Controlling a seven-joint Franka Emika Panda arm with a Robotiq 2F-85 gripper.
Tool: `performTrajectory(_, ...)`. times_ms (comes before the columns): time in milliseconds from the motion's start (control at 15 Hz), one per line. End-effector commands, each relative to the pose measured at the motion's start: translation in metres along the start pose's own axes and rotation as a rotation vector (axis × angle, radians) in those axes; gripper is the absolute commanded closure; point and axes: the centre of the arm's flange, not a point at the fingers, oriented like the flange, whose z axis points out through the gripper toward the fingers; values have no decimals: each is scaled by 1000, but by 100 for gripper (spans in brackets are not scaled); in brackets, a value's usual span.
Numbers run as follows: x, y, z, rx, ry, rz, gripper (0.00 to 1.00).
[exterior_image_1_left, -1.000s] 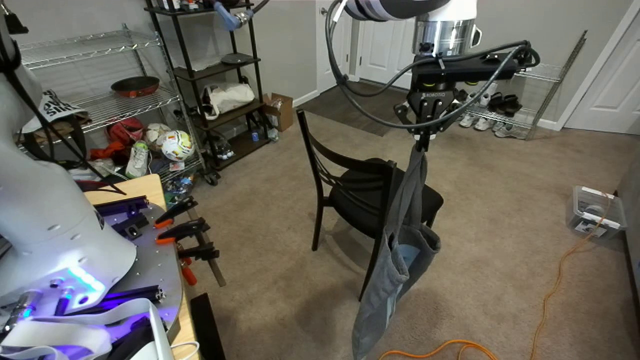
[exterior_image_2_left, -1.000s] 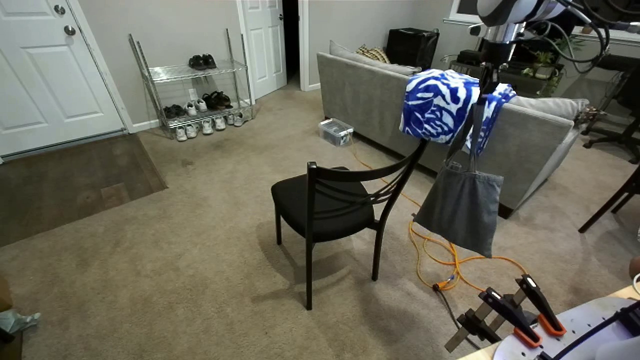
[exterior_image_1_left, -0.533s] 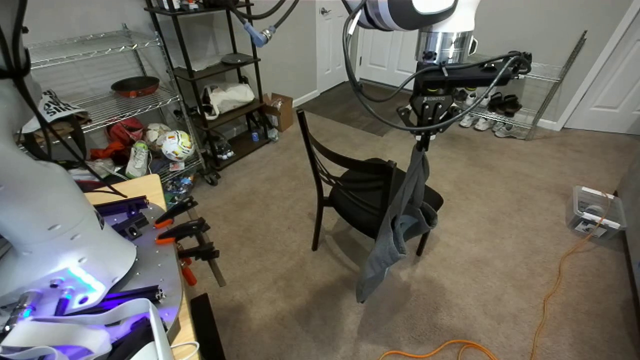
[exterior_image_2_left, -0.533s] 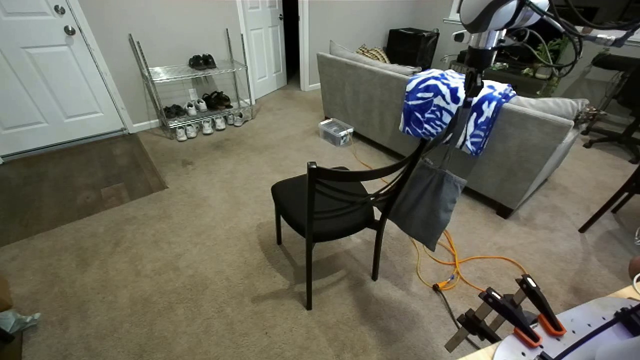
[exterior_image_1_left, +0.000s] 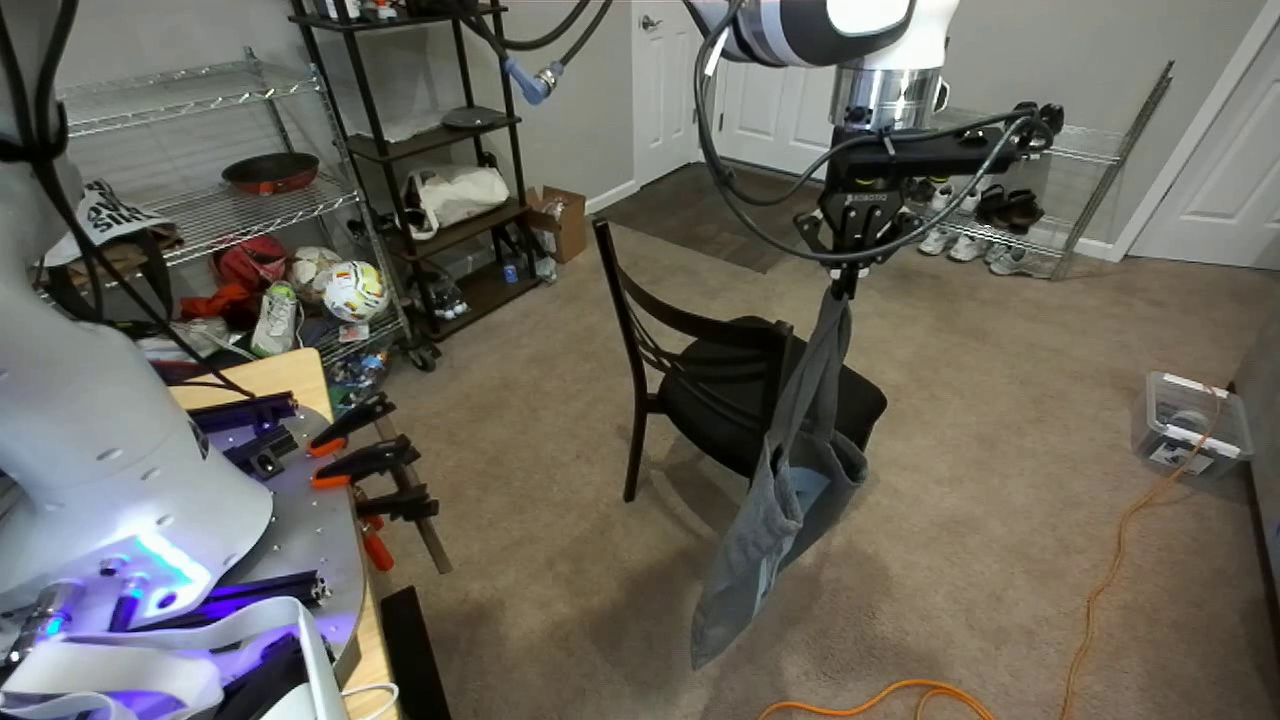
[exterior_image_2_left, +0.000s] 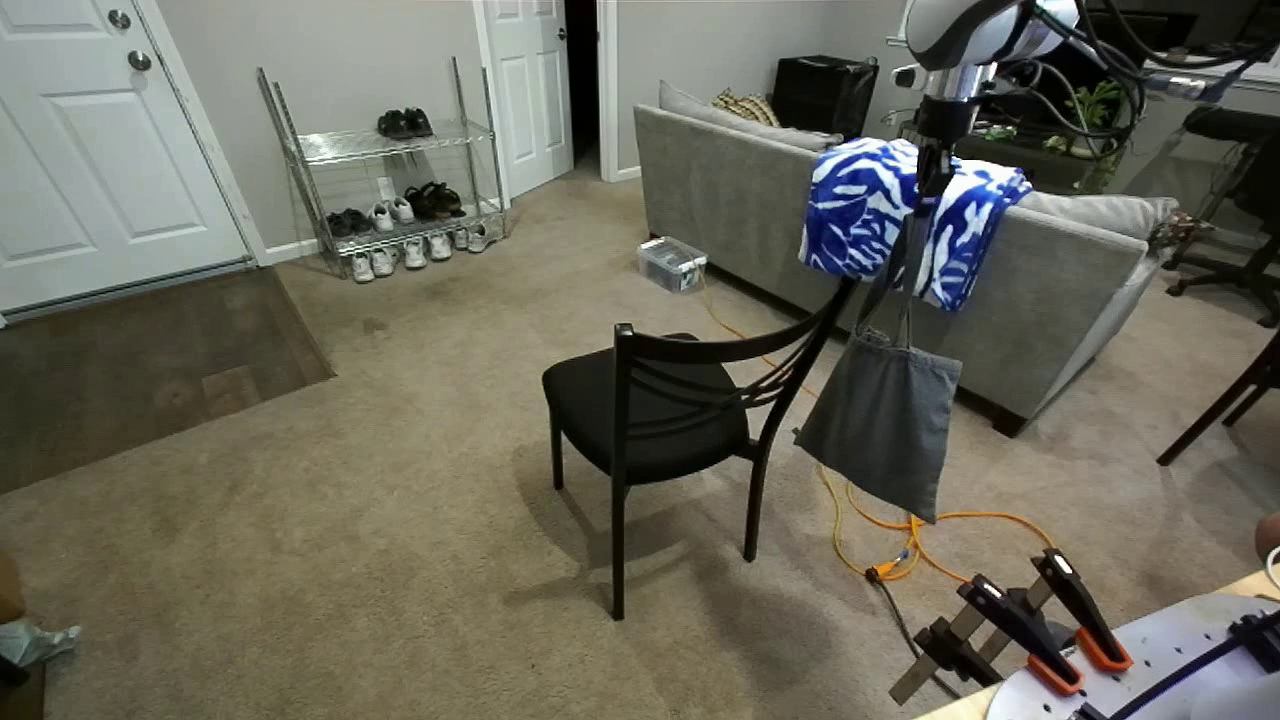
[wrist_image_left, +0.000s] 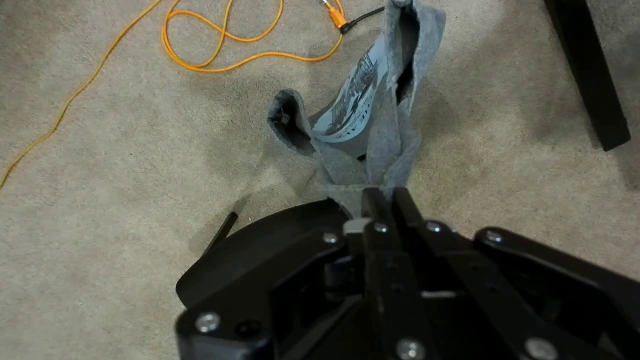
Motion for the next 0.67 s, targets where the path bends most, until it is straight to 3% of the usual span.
performTrajectory(0, 0, 0, 0, 0, 0, 0, 94)
performTrajectory(400, 0, 0, 0, 1, 0, 0, 94)
performTrajectory(467, 0, 0, 0, 1, 0, 0, 98)
performTrajectory(600, 0, 7, -1, 7, 6, -13, 98)
